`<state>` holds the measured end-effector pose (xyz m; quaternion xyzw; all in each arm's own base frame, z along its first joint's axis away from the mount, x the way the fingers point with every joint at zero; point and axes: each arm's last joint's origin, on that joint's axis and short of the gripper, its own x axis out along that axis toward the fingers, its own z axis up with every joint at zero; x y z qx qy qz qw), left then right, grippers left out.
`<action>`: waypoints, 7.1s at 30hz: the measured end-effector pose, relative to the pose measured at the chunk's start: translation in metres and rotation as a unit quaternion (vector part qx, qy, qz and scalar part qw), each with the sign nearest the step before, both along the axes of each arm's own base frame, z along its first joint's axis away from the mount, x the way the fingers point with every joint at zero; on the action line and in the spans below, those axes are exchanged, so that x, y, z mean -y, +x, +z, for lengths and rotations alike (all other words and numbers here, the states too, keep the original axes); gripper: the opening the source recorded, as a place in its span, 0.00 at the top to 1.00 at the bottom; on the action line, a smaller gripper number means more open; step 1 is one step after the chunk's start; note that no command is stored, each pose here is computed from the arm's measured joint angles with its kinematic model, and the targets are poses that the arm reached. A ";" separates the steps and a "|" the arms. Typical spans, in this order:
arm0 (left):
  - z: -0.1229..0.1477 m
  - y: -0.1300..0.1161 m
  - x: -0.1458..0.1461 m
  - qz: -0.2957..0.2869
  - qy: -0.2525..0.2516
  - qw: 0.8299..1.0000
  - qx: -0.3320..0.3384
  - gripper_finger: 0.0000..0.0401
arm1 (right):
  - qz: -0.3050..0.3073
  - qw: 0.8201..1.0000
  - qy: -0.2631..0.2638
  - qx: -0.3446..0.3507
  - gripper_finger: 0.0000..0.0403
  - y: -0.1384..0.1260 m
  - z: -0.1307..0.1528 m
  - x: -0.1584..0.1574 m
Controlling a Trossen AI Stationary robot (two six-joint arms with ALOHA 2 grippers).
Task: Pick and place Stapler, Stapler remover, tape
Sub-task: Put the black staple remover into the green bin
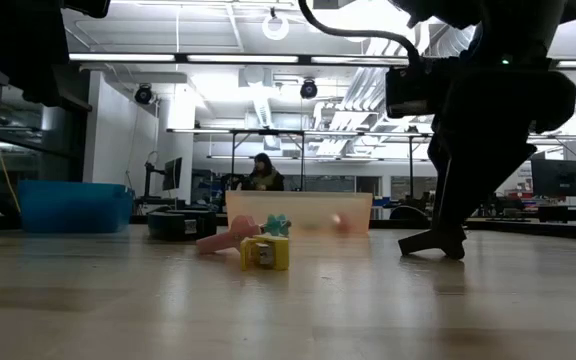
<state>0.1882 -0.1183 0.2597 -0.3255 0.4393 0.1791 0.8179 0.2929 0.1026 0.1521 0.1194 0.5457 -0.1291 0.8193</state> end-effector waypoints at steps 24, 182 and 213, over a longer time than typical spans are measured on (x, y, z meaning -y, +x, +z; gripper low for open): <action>0.000 0.000 0.000 -0.010 0.006 1.000 0.000 0.31 | 0.033 0.999 -0.020 -0.007 0.24 0.005 -0.014 -0.001; 0.060 0.067 -0.034 -0.125 0.202 0.906 0.350 0.70 | 0.136 0.878 -0.010 0.460 0.77 0.069 0.140 0.028; 0.038 0.059 -0.032 -0.165 0.115 0.947 0.252 0.80 | 0.146 0.937 0.066 0.310 0.53 0.057 0.113 0.028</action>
